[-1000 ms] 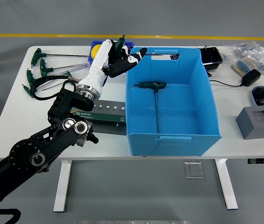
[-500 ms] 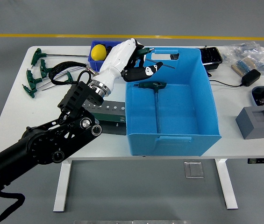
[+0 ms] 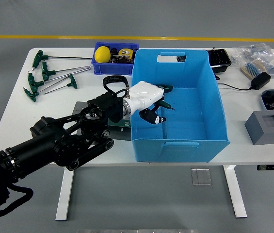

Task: Lift tool from toolbox,place it in box,lift tool from toolbox,place it in box

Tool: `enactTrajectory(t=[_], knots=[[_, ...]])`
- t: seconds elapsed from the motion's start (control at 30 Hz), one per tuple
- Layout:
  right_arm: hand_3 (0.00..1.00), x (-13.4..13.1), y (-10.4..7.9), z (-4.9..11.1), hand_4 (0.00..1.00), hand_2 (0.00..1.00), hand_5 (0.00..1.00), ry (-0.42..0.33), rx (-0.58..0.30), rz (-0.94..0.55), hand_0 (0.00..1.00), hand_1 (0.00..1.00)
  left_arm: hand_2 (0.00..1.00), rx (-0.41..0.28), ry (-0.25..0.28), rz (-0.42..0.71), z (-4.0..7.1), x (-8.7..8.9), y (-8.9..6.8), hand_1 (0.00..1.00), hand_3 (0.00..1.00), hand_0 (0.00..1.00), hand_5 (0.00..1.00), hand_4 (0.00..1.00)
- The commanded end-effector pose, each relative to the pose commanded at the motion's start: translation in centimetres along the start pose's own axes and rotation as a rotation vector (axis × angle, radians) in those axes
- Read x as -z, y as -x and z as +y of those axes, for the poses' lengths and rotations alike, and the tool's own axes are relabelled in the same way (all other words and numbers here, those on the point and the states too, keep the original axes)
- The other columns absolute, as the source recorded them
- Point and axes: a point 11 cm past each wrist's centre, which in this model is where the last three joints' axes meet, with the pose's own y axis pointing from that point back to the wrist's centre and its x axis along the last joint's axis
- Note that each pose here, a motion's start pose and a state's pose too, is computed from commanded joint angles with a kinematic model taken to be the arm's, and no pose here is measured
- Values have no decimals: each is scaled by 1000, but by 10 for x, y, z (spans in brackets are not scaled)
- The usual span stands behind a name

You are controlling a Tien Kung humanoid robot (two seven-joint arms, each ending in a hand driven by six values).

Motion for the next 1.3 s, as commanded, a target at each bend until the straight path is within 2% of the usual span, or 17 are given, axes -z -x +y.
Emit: enactTrajectory(t=[0.17,0.2,0.37,0.4,0.57,0.6,0.77,0.8,0.97,1.0,1.07,1.17,1.2,1.3], knots=[[781,0,-1,0,998,739,959,0,-3,0,635,608,69,38,-13,34,-1,2,-4,5,164,103,377,774],[782,0,-1,0,998,737,960,1,-3,1,634,604,280,48,-12,40,-1,1,-4,190,479,180,406,826],[782,-1,-2,0,998,737,960,3,-4,3,634,604,280,107,-13,79,0,-2,-9,190,479,180,406,826],[781,-1,-2,0,998,738,961,4,-4,4,634,604,457,117,-12,93,0,-2,-11,341,614,227,542,949],[781,-1,-2,0,998,738,961,4,-5,4,634,604,457,141,-5,129,1,-5,-20,341,614,227,542,949],[781,-1,-2,0,998,738,961,3,-5,4,632,604,529,143,-2,138,1,-6,-22,431,668,259,570,983],[781,0,-2,0,998,738,961,2,-6,4,632,604,529,158,-2,162,1,-7,-34,431,668,259,570,983],[781,0,-2,0,998,736,960,2,-6,4,633,603,592,159,-1,162,2,-8,-35,498,715,282,608,998],[781,-1,-2,0,998,736,960,4,-5,2,633,603,592,128,20,174,4,-14,-45,498,715,282,608,998],[780,-1,-2,0,998,734,962,4,-5,1,633,602,685,119,25,179,5,-15,-47,581,792,386,636,998],[780,-1,-2,0,998,734,962,4,-5,1,633,602,685,90,36,196,7,-17,-51,581,792,386,636,998],[780,-2,-2,0,998,734,962,4,-4,-2,633,602,685,11,58,250,11,-18,-59,581,792,386,636,998],[781,-2,-1,0,998,735,962,4,-4,-4,631,600,753,-23,65,278,13,-17,-62,678,797,579,675,998],[781,-2,-1,0,998,735,962,3,-4,-8,631,600,753,-135,79,391,20,-11,-71,678,797,579,675,998]])
